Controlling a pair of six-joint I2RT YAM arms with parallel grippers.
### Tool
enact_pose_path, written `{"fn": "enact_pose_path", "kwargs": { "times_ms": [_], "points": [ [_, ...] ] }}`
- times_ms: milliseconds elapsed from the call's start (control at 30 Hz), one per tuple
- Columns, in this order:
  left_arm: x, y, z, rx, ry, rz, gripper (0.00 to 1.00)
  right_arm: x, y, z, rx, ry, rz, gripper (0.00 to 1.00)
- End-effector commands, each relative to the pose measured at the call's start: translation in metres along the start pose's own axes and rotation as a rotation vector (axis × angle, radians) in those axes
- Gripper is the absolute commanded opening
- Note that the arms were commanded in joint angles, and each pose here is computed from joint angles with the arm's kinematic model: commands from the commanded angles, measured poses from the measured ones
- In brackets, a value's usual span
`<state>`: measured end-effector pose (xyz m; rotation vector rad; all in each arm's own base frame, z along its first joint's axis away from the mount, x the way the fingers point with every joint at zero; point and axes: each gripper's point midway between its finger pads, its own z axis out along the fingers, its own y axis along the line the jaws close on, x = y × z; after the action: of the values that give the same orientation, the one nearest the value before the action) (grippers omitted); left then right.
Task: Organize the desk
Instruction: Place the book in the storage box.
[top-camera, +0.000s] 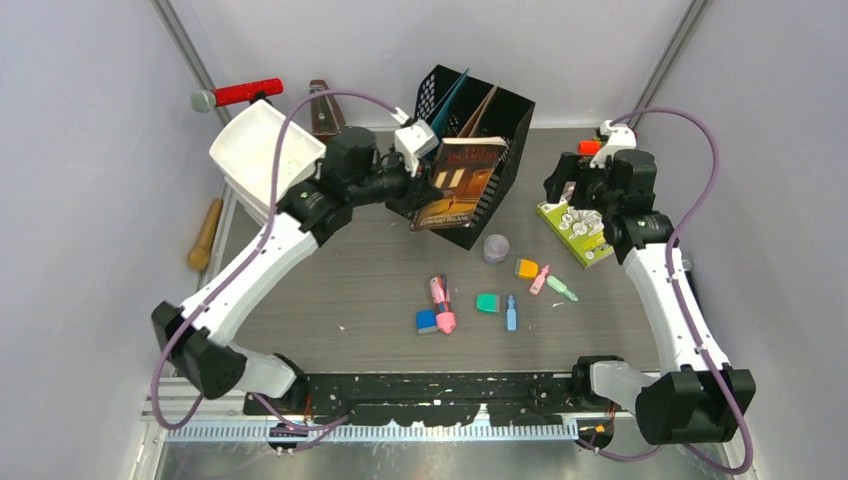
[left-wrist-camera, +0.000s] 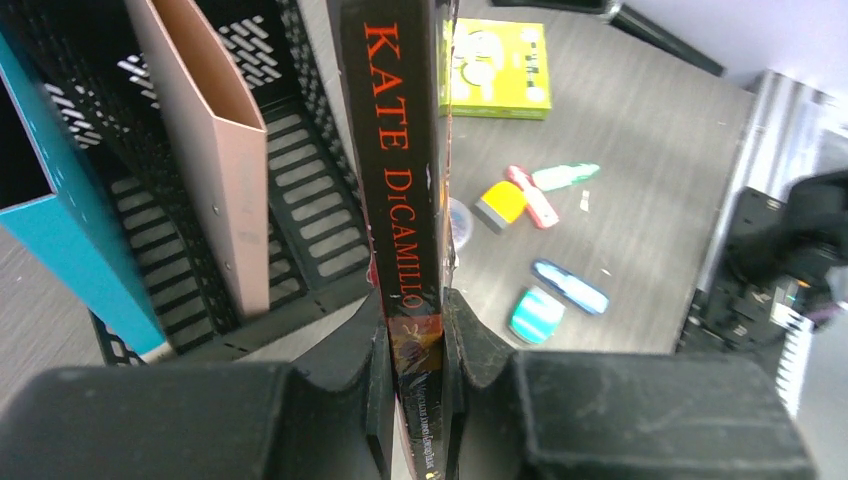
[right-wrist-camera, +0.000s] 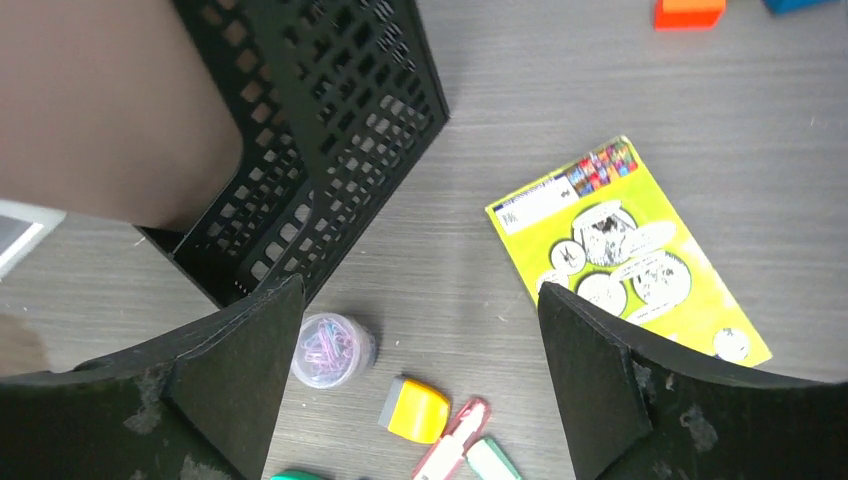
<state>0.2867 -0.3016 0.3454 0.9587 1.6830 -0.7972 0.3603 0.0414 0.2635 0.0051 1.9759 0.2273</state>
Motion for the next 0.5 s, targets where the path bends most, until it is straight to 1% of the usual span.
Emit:
{"fn": "enact_pose_path", "kwargs": {
  "times_ms": [0,133,300,400,467],
  "points": [
    [-0.047,0.033,0.026,-0.113,-0.162,0.066,0.00,0.007,-0.016,0.004,-0.007,0.024,0.156,0.93],
    [-0.045,0.036,0.054,-0.078,-0.142,0.054,0.00,0.009,-0.025,0.002,0.004,0.019,0.170,0.93],
    [-0.043,0.042,0.078,-0.063,-0.129,0.055,0.00,0.012,-0.028,0.002,0.003,0.014,0.165,0.93],
    [-0.043,0.050,0.086,-0.079,-0.134,0.056,0.00,0.015,-0.028,0.003,-0.002,0.023,0.168,0.93],
    [-0.043,0.059,0.092,-0.122,-0.141,0.049,0.00,0.017,-0.028,0.004,-0.007,0.029,0.170,0.93]
  ]
}}
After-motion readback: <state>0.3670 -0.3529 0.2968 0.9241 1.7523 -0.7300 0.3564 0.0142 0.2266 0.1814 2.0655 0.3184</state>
